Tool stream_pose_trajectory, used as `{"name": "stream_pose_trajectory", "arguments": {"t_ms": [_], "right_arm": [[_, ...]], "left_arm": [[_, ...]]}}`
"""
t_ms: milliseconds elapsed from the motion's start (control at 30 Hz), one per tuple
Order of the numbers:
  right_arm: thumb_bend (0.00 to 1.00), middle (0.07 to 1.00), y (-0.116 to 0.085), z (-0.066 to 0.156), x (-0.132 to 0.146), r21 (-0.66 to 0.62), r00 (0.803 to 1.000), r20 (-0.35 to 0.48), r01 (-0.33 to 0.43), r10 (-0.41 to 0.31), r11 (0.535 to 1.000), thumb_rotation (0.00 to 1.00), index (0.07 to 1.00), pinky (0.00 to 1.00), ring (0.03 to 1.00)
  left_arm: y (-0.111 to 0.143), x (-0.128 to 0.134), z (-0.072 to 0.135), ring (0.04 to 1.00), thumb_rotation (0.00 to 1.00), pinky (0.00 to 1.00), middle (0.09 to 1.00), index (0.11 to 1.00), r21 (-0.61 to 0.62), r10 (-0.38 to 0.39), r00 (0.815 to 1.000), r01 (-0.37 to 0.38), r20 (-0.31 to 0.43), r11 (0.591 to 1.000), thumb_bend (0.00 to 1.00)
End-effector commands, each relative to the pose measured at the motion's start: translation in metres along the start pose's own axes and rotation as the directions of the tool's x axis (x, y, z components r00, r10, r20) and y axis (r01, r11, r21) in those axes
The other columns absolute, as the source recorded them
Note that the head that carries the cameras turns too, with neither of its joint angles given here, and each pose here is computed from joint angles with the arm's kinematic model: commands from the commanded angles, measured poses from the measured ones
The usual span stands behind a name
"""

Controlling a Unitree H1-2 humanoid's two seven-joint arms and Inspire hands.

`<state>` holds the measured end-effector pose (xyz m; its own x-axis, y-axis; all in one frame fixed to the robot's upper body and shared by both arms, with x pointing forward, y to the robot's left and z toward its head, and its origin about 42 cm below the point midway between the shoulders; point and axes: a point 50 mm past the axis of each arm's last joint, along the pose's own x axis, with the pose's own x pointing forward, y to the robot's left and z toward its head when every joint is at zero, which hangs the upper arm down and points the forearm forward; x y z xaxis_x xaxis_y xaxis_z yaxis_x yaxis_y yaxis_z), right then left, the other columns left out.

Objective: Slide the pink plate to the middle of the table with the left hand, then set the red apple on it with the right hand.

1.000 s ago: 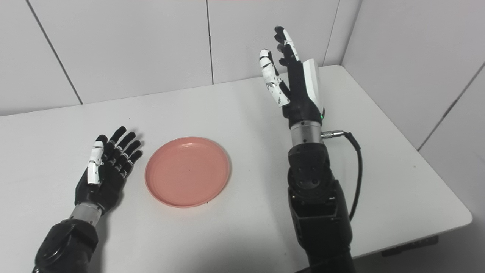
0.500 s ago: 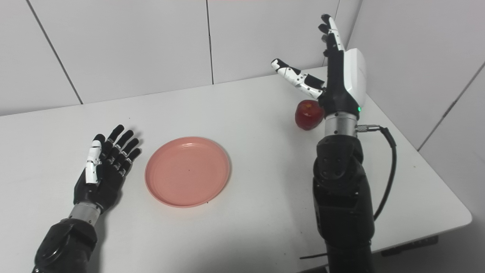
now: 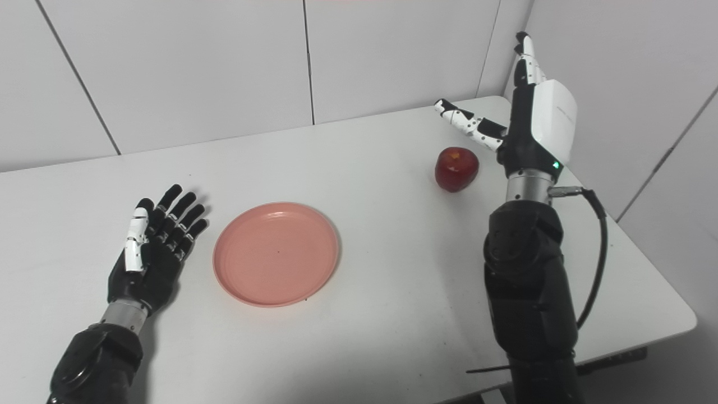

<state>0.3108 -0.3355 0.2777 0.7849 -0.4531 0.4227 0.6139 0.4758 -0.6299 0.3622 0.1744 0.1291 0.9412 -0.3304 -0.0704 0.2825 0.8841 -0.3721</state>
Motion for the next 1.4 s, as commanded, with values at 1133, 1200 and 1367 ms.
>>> {"name": "stream_pose_trajectory", "arguments": {"t_ms": [1133, 1200, 1367], "right_arm": [[1.0, 0.936, 0.036, -0.04, 0.034, -0.052, 0.957, -0.08, -0.285, 0.28, 0.957, 0.59, 0.978, 0.77, 0.89], [1.0, 0.937, 0.036, -0.04, 0.034, -0.053, 0.953, -0.08, -0.296, 0.291, 0.954, 0.59, 0.978, 0.78, 0.892], [1.0, 0.953, 0.038, -0.041, 0.034, -0.044, 0.942, -0.088, -0.327, 0.322, 0.944, 0.58, 0.978, 0.8, 0.913]], "left_arm": [[0.002, -0.005, -0.008, 0.919, 1.0, 0.93, 0.922, 0.907, 0.006, 0.032, 0.999, -0.032, -0.038, 0.999, 0.38], [0.002, -0.006, -0.008, 0.919, 1.0, 0.93, 0.922, 0.906, 0.005, 0.034, 0.999, -0.033, -0.039, 0.999, 0.38], [0.002, -0.005, -0.008, 0.922, 1.0, 0.94, 0.925, 0.908, 0.002, 0.037, 0.999, -0.037, -0.039, 0.999, 0.38]]}}
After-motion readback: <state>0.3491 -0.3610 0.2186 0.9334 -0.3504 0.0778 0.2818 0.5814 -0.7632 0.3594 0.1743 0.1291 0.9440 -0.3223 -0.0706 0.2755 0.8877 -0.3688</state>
